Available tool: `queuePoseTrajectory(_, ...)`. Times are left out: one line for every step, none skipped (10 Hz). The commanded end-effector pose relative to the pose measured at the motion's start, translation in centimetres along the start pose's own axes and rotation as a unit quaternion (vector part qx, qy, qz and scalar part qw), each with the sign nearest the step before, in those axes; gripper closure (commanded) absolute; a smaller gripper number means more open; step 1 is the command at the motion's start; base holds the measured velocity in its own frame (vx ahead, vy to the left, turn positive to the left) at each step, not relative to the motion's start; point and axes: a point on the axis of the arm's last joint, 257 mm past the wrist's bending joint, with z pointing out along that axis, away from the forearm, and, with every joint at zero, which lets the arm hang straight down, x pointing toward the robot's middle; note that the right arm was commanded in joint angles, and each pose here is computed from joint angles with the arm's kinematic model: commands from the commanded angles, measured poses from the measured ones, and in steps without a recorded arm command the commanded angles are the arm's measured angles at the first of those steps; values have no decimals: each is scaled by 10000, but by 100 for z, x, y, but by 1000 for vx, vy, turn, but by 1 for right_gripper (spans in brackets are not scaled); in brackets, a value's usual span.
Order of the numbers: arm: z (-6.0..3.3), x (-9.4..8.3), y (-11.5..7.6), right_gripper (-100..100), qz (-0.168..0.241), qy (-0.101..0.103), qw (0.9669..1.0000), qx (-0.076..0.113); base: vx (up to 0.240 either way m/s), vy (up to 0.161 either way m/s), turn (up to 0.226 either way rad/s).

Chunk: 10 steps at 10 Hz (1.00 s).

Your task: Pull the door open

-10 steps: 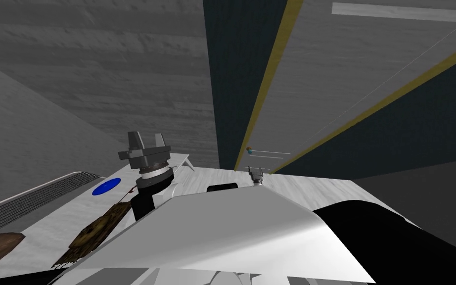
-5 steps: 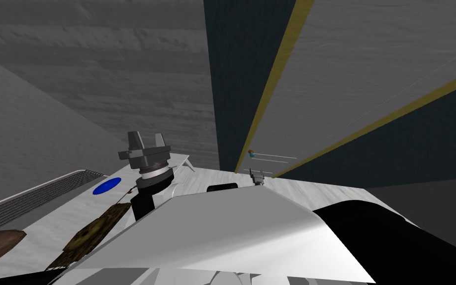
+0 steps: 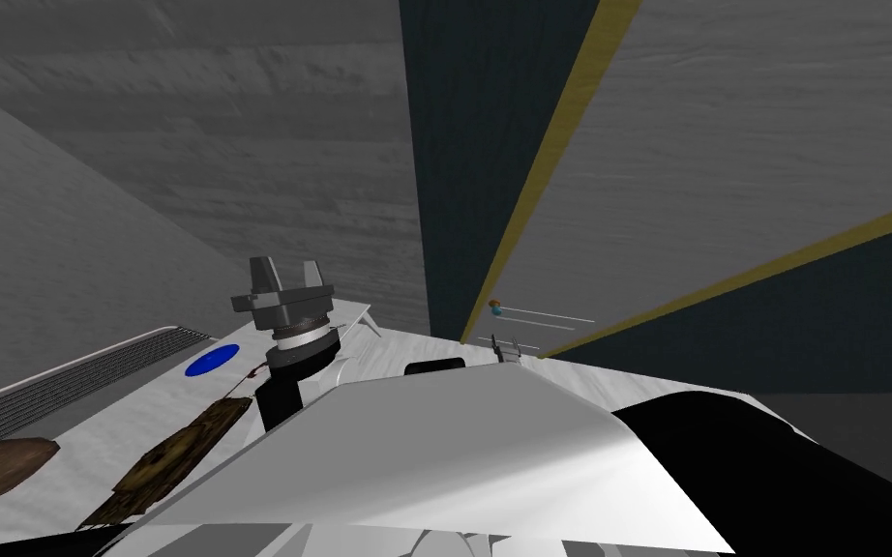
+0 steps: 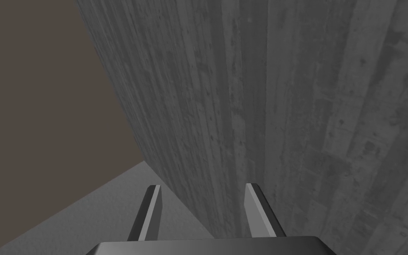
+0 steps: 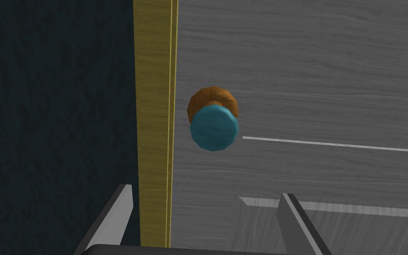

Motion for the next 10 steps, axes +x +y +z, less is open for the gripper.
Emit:
queuePoseTrajectory(-67,-60,82,-100,88,-92,9999,-36,94,-45,89)
queuePoseTrajectory(-41,-34,45,-100,52,-56,10000,-22,43,-22,20)
queuePoseTrajectory(-2,-62,229,-100,52,-67,9998,-171,6,7,282)
queuePoseTrajectory(19,-79,354,-100,36,-74,9996,-273,1,11,335)
queuePoseTrajectory(30,-87,425,-100,27,-78,9994,-333,-4,11,137)
queuePoseTrajectory(41,-96,510,-100,15,-82,9991,-405,-7,15,123)
queuePoseTrajectory(60,-111,697,-100,-11,-88,9983,-568,-8,19,313)
queuePoseTrajectory(67,-116,798,-100,-24,-90,9978,-658,-4,10,265)
queuePoseTrajectory(67,-116,798,-100,-24,-90,9978,-658,1,2,54)
queuePoseTrajectory(72,-120,909,-100,-38,-92,9971,-758,1,8,129)
